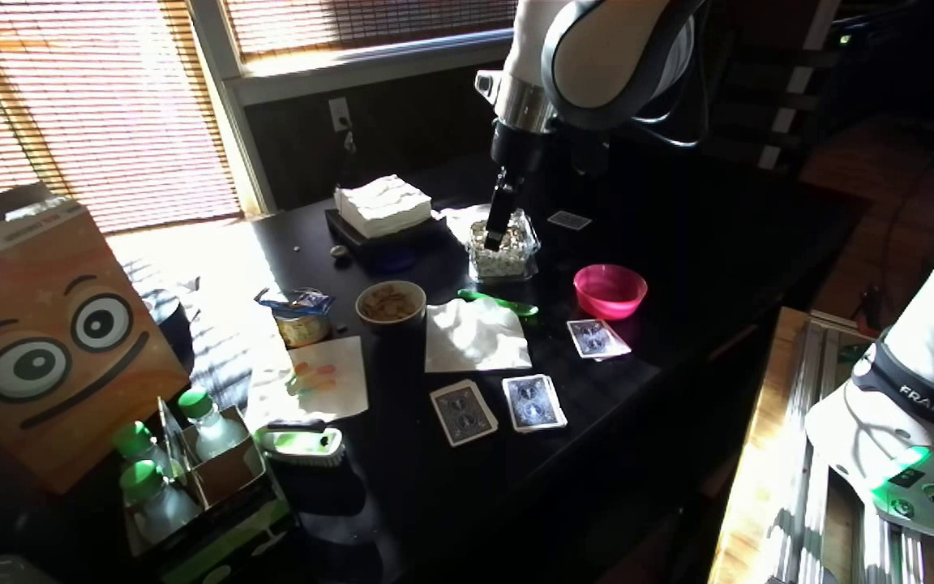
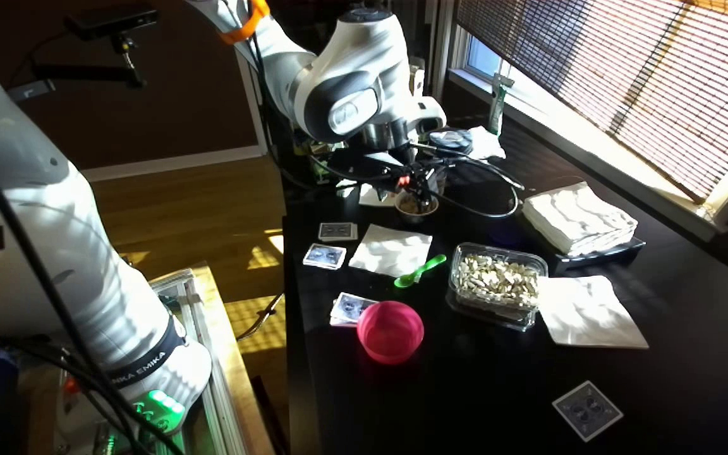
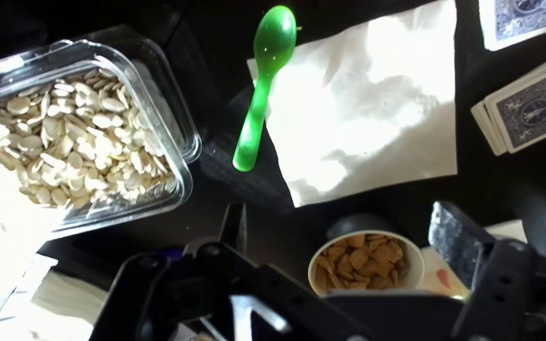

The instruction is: Use the green spoon to place some contents from the white and black bowl and put them on the white napkin.

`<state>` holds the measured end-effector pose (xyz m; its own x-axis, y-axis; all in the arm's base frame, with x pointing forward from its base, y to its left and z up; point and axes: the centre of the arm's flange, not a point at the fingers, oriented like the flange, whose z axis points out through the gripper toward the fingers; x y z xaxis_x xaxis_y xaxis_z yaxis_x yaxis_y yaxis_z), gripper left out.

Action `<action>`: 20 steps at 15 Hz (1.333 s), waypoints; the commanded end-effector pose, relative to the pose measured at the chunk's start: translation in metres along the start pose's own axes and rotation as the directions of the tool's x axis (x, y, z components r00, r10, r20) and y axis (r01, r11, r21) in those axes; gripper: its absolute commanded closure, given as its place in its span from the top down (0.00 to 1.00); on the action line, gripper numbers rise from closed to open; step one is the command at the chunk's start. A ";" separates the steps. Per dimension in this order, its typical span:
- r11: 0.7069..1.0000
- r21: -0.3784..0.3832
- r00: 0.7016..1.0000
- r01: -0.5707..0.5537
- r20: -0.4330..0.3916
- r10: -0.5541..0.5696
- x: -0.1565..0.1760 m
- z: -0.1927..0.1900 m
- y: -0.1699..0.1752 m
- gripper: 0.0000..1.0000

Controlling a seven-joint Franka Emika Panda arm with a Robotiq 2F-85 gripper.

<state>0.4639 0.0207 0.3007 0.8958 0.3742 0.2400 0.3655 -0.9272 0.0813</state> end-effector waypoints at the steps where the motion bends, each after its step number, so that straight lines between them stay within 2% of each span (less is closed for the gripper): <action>1: 0.999 0.038 0.998 -0.022 0.060 0.019 0.012 0.038 -0.001 1.00; 3: 0.997 0.064 0.997 -0.036 0.074 0.031 0.016 0.050 -0.003 1.00; 10: 0.997 0.057 0.994 -0.050 0.101 0.044 0.030 0.103 0.014 1.00; 16: 0.997 0.048 0.993 -0.064 0.107 0.058 0.041 0.130 0.038 1.00; 20: 0.996 0.049 0.990 -0.081 0.117 0.075 0.046 0.143 0.042 1.00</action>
<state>0.5415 0.0007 0.1874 0.9457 0.2981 0.1297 0.2992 -0.9541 0.0119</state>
